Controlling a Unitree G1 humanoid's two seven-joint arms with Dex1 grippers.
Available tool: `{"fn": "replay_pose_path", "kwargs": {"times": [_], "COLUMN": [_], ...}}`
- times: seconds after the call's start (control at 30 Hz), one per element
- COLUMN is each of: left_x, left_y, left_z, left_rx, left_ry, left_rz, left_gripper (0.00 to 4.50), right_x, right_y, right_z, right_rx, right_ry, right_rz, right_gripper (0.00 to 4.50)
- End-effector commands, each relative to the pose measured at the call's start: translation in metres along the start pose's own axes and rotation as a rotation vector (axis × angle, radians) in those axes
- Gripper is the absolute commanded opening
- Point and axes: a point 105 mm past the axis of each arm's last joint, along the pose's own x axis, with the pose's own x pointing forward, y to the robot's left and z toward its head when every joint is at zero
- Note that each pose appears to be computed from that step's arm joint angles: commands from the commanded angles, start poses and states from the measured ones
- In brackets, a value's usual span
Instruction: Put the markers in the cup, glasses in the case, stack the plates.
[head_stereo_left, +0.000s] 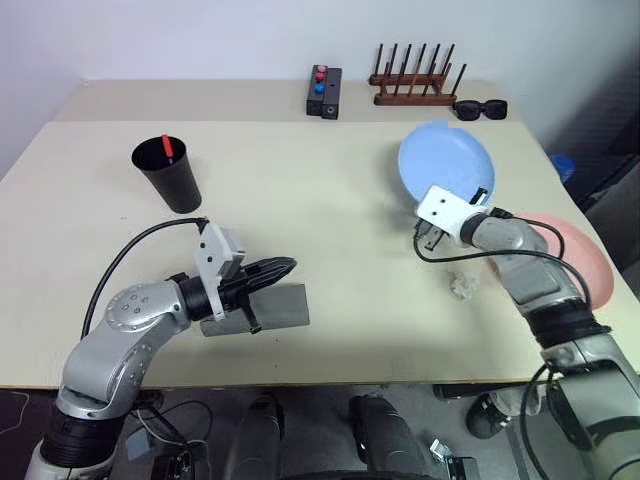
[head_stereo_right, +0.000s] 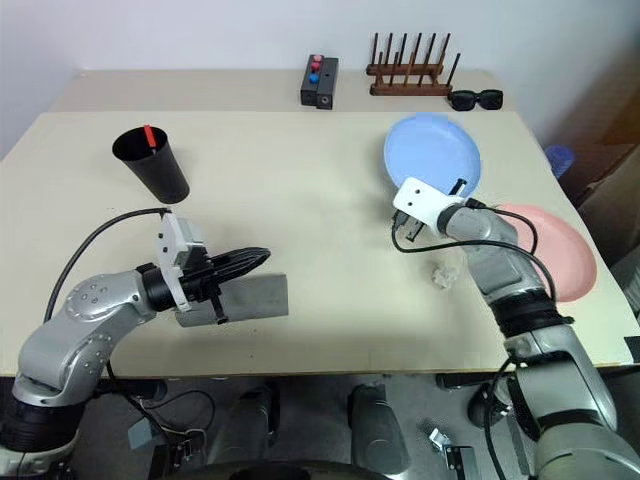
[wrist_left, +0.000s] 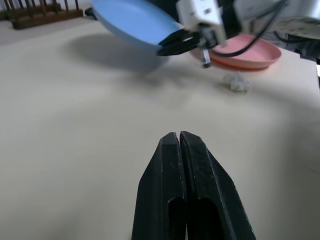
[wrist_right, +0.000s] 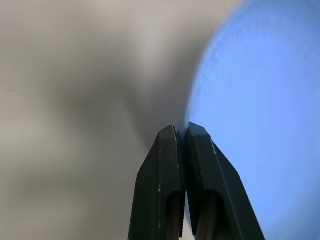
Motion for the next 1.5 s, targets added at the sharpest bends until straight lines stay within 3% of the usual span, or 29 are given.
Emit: {"fn": "replay_pose_path", "kwargs": {"times": [0.03, 0.1, 0.27, 0.5, 0.6, 0.73, 0.97, 1.27, 1.37, 1.5], "left_x": [0.007, 0.012, 0.026, 0.036, 0.036, 0.034, 0.028, 0.024, 0.023, 0.021], "left_y": [-0.004, -0.007, -0.015, -0.014, -0.014, -0.013, -0.013, -0.015, -0.015, -0.015], "left_z": [0.011, 0.010, 0.009, 0.009, 0.009, 0.007, 0.006, 0.004, 0.003, 0.002], "left_rx": [0.024, 0.027, 0.033, 0.038, 0.040, 0.036, 0.025, 0.024, 0.022, 0.019], "left_ry": [-0.041, -0.039, -0.038, -0.050, -0.051, -0.049, -0.047, -0.038, -0.034, -0.029], "left_rz": [-0.046, -0.082, -0.181, -0.221, -0.223, -0.209, -0.172, -0.140, -0.129, -0.123], "left_gripper": [0.00, 0.00, 0.00, 0.00, 0.00, 0.00, 0.00, 0.00, 0.00, 0.00], "right_x": [-0.045, -0.067, -0.121, -0.148, -0.149, -0.138, -0.115, -0.094, -0.089, -0.089], "right_y": [-0.032, -0.033, -0.026, 0.002, 0.006, 0.004, 0.028, 0.059, 0.061, 0.058], "right_z": [0.020, 0.014, -0.044, -0.081, -0.085, -0.070, -0.041, -0.051, -0.051, -0.045], "right_rx": [0.019, 0.008, 0.028, 0.073, 0.072, 0.098, 0.243, 0.347, 0.366, 0.346], "right_ry": [-0.086, -0.065, 0.198, 0.352, 0.365, 0.283, 0.118, 0.109, 0.109, 0.101], "right_rz": [-0.025, 0.020, 0.096, 0.179, 0.201, 0.181, 0.271, 0.332, 0.325, 0.323], "right_gripper": [0.05, 0.05, 0.05, 0.05, 1.02, 2.98, 2.98, 2.98, 2.07, 0.11]}}
